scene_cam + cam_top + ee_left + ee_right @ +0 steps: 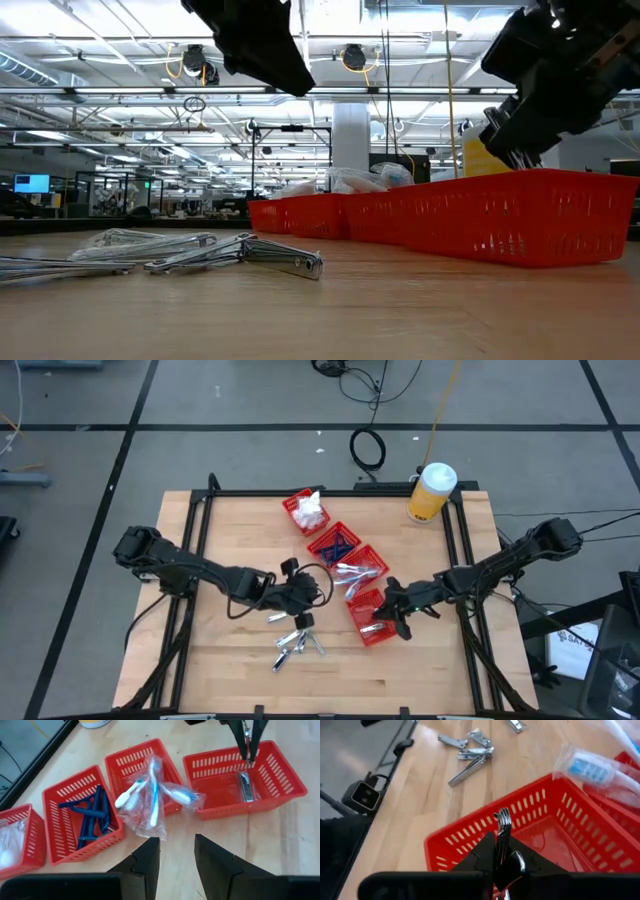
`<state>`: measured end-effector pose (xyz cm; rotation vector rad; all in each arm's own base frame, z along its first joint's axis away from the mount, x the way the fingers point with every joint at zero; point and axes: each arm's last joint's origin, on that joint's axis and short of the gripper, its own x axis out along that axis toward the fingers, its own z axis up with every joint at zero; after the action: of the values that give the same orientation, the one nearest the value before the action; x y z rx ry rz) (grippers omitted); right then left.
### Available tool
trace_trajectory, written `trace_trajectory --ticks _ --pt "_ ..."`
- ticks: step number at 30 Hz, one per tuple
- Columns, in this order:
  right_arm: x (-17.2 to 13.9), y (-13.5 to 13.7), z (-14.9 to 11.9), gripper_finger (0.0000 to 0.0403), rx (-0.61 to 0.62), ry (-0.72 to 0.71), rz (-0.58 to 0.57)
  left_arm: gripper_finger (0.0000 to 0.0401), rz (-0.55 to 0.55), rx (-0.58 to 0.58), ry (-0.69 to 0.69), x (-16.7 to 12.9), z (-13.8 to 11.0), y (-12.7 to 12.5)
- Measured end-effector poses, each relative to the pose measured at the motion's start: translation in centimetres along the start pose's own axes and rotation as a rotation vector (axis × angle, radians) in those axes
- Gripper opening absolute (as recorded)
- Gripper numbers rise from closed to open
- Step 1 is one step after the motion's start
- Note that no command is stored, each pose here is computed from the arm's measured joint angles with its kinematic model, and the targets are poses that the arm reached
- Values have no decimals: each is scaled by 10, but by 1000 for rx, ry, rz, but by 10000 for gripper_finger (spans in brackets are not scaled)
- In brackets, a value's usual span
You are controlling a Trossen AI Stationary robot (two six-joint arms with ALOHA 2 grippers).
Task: Pick & Place Travel size toiletries
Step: Put the nail cutter into the bottom red bin
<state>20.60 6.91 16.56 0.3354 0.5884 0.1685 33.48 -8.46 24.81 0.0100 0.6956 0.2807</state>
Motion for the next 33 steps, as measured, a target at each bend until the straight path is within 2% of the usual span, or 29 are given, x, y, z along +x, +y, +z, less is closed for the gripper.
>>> trace_trajectory --ticks 6,15,19,23,26,30,33 --pt "-1 -2 -5 44 -7 -76 38 122 7 -12 0 1 1 3" --pt "-1 -3 -6 168 -3 -97 44 122 7 -29 1 2 1 3" --pt "-2 -2 -3 207 -12 -140 35 122 9 -25 9 2 0 3" --pt "-2 0 1 222 -28 -179 55 122 15 -12 55 0 -6 2" --pt "-2 0 1 223 -41 -181 54 122 4 -14 141 -3 -15 0" --pt "-2 0 1 216 -58 -181 53 122 -32 -73 290 -9 -29 -4" --pt "-2 0 1 216 -87 -183 50 122 -9 -145 365 -15 -39 -8"
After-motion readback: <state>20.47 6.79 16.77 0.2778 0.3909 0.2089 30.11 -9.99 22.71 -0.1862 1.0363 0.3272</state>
